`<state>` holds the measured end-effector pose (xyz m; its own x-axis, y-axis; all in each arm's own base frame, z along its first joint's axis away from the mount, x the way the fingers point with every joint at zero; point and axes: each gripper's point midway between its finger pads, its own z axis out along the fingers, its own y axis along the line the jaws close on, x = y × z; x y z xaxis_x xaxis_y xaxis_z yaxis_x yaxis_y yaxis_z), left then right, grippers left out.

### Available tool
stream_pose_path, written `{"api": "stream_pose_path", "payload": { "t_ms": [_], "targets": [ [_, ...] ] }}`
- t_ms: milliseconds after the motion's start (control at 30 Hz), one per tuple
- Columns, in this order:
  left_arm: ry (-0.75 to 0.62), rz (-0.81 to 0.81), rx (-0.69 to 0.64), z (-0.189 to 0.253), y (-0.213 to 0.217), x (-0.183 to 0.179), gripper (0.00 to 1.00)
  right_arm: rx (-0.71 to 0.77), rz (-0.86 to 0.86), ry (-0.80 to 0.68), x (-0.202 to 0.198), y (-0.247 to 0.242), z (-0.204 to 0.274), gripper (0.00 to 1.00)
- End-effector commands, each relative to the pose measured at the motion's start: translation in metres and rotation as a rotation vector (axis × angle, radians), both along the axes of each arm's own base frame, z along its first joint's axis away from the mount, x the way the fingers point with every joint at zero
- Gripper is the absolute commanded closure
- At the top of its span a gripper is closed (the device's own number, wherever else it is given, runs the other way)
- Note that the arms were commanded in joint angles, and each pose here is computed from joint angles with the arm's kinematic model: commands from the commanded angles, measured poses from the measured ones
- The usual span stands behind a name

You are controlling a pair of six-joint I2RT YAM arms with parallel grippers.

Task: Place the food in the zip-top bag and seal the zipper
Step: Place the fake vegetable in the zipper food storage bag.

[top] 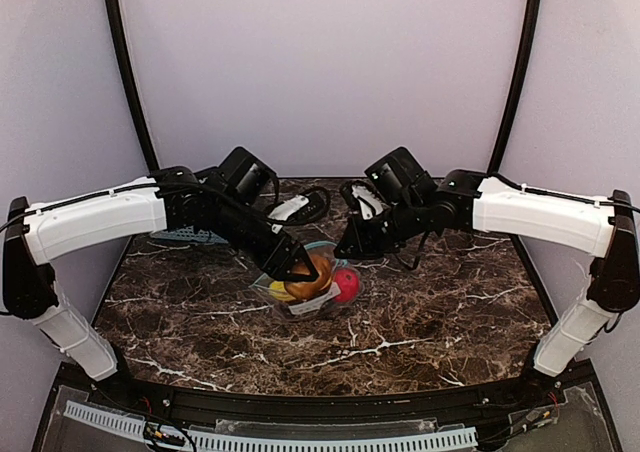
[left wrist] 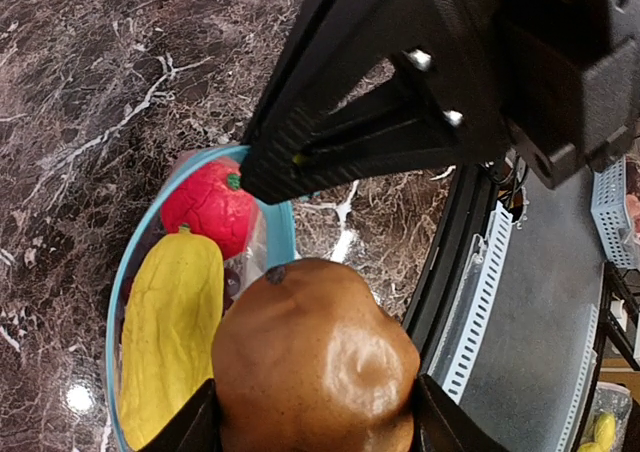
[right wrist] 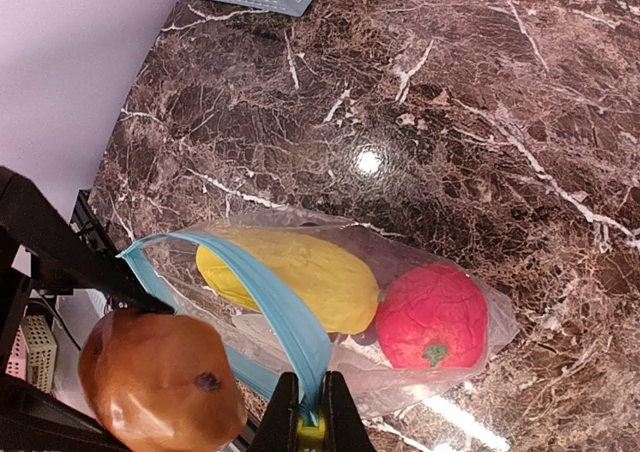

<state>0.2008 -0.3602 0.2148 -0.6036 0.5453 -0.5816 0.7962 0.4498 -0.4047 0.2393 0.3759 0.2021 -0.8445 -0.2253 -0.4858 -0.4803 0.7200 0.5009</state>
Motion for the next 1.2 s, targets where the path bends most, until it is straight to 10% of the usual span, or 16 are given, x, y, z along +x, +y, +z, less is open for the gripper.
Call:
{"api": "stream_pose_path", "payload": {
  "t_ms": [0,1167],
  "targets": [
    [-0.061,-0.024,0.062,0.000,0.000,0.009,0.57,0.010,0.055,-0.019,-0.007,0.007,0.009,0.98],
    [-0.035,-0.226,0.049,-0.041,-0.033,0.027,0.53,0.130,0.121,-0.003,-0.023,0.012,0.013,0.97]
  ]
}}
